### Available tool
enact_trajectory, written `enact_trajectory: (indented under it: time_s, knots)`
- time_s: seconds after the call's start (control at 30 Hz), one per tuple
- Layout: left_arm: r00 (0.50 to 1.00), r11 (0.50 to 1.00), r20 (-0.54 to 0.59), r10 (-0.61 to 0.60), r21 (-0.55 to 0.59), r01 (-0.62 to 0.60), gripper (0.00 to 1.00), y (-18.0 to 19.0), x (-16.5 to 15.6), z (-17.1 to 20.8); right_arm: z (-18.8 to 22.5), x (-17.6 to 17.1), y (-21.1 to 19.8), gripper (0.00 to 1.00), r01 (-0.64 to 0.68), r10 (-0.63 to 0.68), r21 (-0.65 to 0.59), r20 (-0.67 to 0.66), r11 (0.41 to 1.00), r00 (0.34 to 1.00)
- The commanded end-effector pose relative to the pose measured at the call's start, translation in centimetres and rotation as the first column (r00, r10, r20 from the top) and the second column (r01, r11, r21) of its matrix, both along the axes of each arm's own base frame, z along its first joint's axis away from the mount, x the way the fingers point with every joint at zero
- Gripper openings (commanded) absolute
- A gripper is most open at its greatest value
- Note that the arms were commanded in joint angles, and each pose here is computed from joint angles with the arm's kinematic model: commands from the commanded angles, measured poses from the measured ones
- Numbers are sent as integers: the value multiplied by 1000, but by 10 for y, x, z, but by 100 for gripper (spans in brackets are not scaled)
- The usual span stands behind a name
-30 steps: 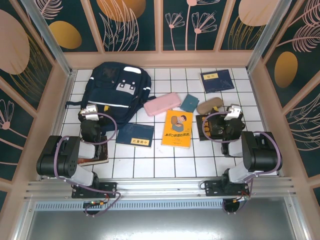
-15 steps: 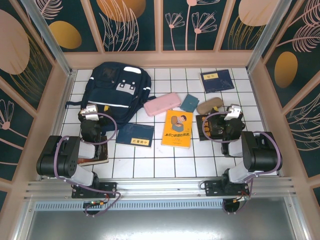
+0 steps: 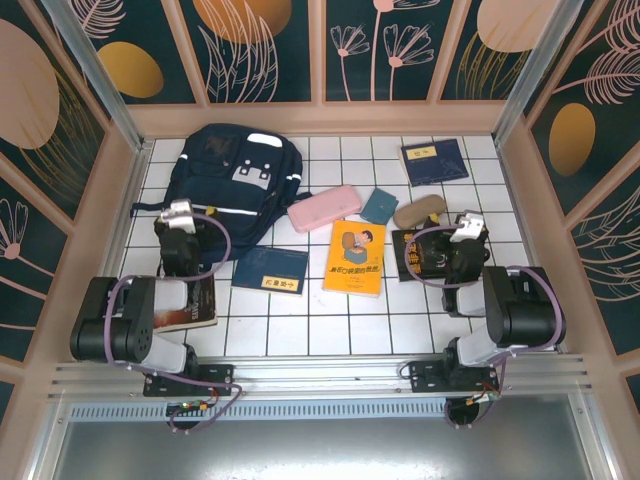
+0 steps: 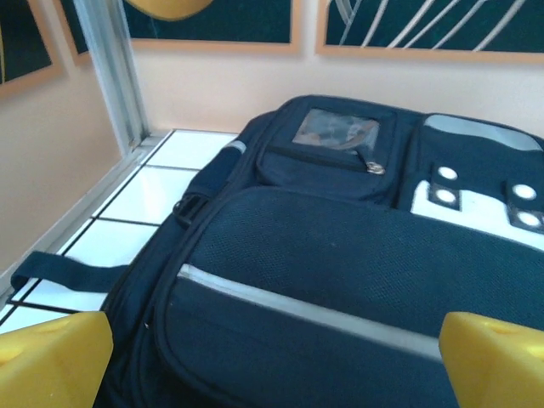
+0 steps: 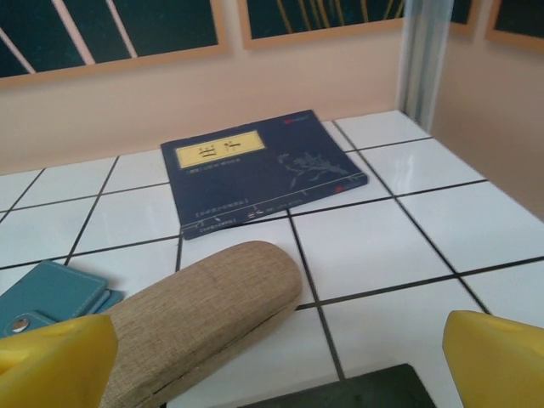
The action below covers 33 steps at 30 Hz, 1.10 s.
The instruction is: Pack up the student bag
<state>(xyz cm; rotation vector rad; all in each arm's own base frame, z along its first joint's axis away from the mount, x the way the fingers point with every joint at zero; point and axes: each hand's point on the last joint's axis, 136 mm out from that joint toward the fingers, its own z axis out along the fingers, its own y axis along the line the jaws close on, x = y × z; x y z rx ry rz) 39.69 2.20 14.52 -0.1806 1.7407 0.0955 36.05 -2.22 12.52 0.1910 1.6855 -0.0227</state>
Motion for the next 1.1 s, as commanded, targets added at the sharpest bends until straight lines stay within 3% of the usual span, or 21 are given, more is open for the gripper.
enact_trajectory:
  time_s: [0.0, 0.07, 0.17, 0.3, 0.37, 0.5, 0.67, 0.8, 1.0, 1.07]
  knots:
    - [983, 984, -85, 160, -59, -165, 99, 24, 16, 30, 29, -6, -15, 99, 104, -106, 33, 65, 994, 992]
    - [980, 970, -70, 188, -143, -196, 99, 26, 19, 52, 40, -7, -17, 99, 124, -127, 54, 63, 991, 990]
    - [976, 918, -30, 215, -334, -213, 99, 24, 16, 81, 63, -13, -25, 99, 137, -169, 270, 99, 953, 981]
    - [987, 858, -32, 157, -491, -153, 99, 8, 16, 103, 89, -27, -26, 99, 52, -177, 544, 180, 837, 967]
    - [996, 856, -25, 85, -510, -86, 99, -5, 18, 108, 107, -25, -16, 99, -27, -102, 534, 212, 845, 972]
    - [996, 846, -78, 44, -528, -79, 93, -13, 16, 95, 129, -22, 8, 99, -155, 27, 541, 237, 827, 971]
    - [984, 844, -177, -24, -531, -74, 90, -35, 6, 56, 123, -8, 58, 99, -273, 228, 551, 151, 788, 962]
    - [963, 869, -239, -122, -494, -13, 89, -73, -2, 27, 111, 2, 117, 99, -391, 420, 514, 64, 764, 905]
    - [928, 871, -280, -244, -484, 83, 92, -112, -3, 8, 73, 31, 141, 99, -270, 432, 562, -178, 782, 884]
    - [918, 870, -289, -273, -481, 107, 92, -120, -3, 3, 73, 34, 142, 99, -245, 453, 656, -166, 714, 876]
